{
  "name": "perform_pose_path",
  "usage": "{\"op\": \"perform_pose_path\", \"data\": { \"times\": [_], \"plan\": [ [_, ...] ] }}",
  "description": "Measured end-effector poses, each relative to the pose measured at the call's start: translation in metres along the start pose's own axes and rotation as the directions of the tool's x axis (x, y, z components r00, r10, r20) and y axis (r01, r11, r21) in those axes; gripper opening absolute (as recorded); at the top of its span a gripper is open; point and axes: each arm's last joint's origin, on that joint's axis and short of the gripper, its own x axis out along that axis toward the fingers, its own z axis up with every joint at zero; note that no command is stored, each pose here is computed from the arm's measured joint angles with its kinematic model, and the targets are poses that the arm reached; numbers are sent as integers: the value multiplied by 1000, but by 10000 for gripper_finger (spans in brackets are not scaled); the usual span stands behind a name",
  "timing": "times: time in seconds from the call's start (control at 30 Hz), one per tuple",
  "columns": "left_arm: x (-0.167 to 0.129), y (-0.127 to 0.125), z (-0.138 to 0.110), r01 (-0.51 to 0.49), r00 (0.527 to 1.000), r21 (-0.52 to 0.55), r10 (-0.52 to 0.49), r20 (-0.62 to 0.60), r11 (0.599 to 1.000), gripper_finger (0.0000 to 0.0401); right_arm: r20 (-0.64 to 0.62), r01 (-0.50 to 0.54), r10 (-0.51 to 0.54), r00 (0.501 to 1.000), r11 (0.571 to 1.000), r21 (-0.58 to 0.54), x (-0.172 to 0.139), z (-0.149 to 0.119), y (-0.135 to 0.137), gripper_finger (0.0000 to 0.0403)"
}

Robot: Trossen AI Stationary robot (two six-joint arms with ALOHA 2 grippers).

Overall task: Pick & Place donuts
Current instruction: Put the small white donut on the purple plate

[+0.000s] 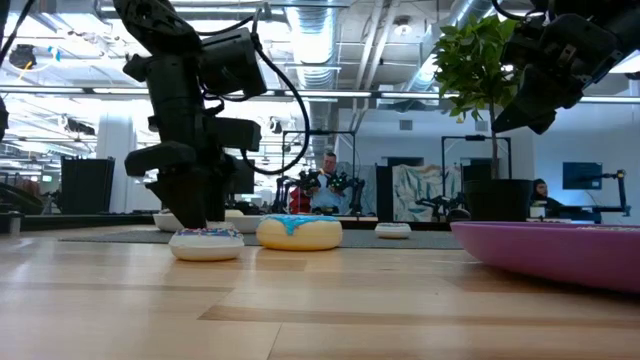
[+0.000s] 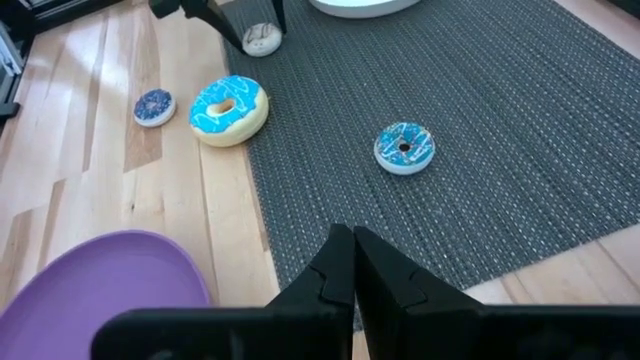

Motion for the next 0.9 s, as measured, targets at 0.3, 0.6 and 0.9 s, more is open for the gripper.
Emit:
{"op": "perform_pose_path", "data": {
  "times": [0.3, 0.6, 0.9],
  "plan": [
    [0, 0, 0, 0, 1000, -6, 0, 0, 1000, 264, 0, 0, 0, 1000, 1000, 1, 0, 0, 0, 0],
    [0, -1, 0, 20, 1000, -7, -20, 0, 1000, 212, 0, 0, 0, 1000, 1000, 1, 0, 0, 0, 0],
    [-1, 0, 0, 19, 1000, -32, -19, 0, 999, 188, -1, -2, 2, 1000, 1000, 1, 0, 0, 0, 0]
  ]
}}
